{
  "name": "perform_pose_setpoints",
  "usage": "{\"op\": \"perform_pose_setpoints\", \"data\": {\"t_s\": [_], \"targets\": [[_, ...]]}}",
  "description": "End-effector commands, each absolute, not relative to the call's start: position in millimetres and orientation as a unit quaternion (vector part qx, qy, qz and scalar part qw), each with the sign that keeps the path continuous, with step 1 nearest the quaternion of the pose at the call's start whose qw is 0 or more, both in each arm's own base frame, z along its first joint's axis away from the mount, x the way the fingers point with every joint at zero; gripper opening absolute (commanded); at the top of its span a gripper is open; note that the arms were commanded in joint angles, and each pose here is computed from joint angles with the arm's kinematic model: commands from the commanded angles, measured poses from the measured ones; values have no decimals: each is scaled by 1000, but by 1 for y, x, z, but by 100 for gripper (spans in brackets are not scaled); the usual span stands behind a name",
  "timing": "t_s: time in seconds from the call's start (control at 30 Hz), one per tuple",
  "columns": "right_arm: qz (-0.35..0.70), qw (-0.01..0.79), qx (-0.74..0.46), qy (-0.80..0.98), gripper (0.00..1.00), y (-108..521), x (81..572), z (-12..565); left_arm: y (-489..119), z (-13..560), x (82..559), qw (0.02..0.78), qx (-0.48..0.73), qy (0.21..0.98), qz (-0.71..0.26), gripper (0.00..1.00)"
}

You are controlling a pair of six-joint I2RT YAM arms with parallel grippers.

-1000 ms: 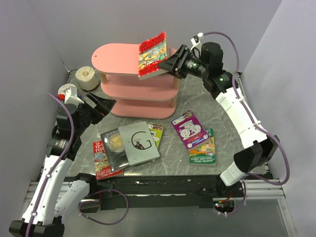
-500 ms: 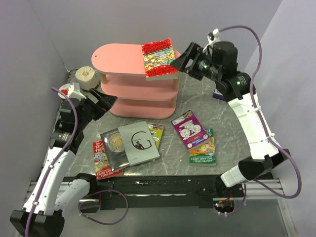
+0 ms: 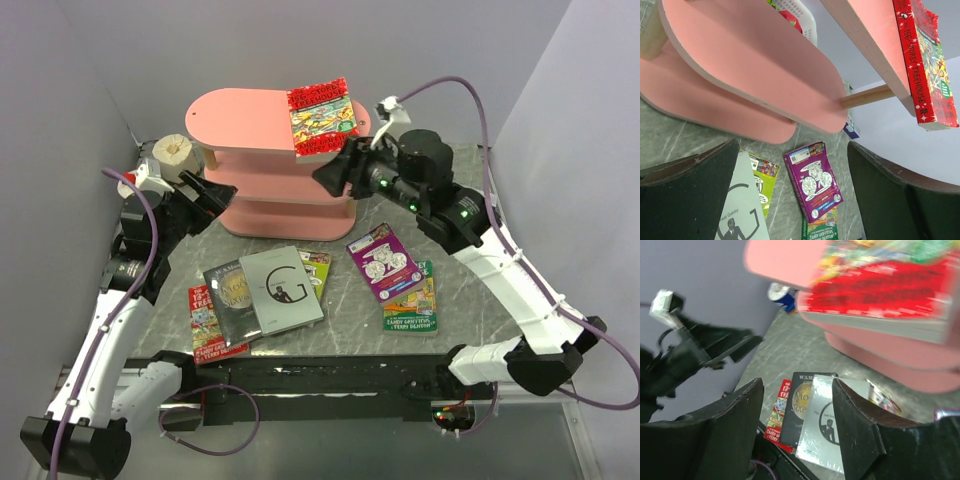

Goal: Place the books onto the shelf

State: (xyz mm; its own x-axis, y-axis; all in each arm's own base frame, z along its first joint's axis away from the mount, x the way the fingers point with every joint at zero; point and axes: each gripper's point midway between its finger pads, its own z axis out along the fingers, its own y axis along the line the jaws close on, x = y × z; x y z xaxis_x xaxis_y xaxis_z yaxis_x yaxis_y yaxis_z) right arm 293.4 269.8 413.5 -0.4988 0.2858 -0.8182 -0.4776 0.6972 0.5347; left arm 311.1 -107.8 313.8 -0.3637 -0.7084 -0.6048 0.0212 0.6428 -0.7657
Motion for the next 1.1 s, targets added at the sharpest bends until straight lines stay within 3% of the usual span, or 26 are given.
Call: {"op": "perform_pose_setpoints", "data": {"t_s": [0.0, 0.17, 0.43, 0.73, 0.83, 0.97, 1.07], "targets": [[305, 593, -108, 737, 78, 275, 300, 456, -110, 346, 311, 546, -217, 717, -375, 96], [167, 622, -162, 748, 89, 285, 329, 445, -105, 341, 308, 550, -221, 719, -363, 96], [56, 670, -192, 715, 88, 309, 374, 455, -103, 328, 307, 540, -227, 730, -352, 96], [-29, 642, -214, 736, 90, 315, 400, 412, -98, 328, 301, 550, -225, 729, -340, 96], [-55, 636, -213, 740, 89, 304, 403, 404, -98, 329, 300, 550, -222, 729, -340, 96], [-54, 604, -216, 765, 74, 285, 399, 385, -98, 327, 300, 548, -221, 733, -338, 96], [-54, 596, -211, 773, 71, 267, 387, 374, -96, 327, 300, 552, -223, 730, -334, 96]]}}
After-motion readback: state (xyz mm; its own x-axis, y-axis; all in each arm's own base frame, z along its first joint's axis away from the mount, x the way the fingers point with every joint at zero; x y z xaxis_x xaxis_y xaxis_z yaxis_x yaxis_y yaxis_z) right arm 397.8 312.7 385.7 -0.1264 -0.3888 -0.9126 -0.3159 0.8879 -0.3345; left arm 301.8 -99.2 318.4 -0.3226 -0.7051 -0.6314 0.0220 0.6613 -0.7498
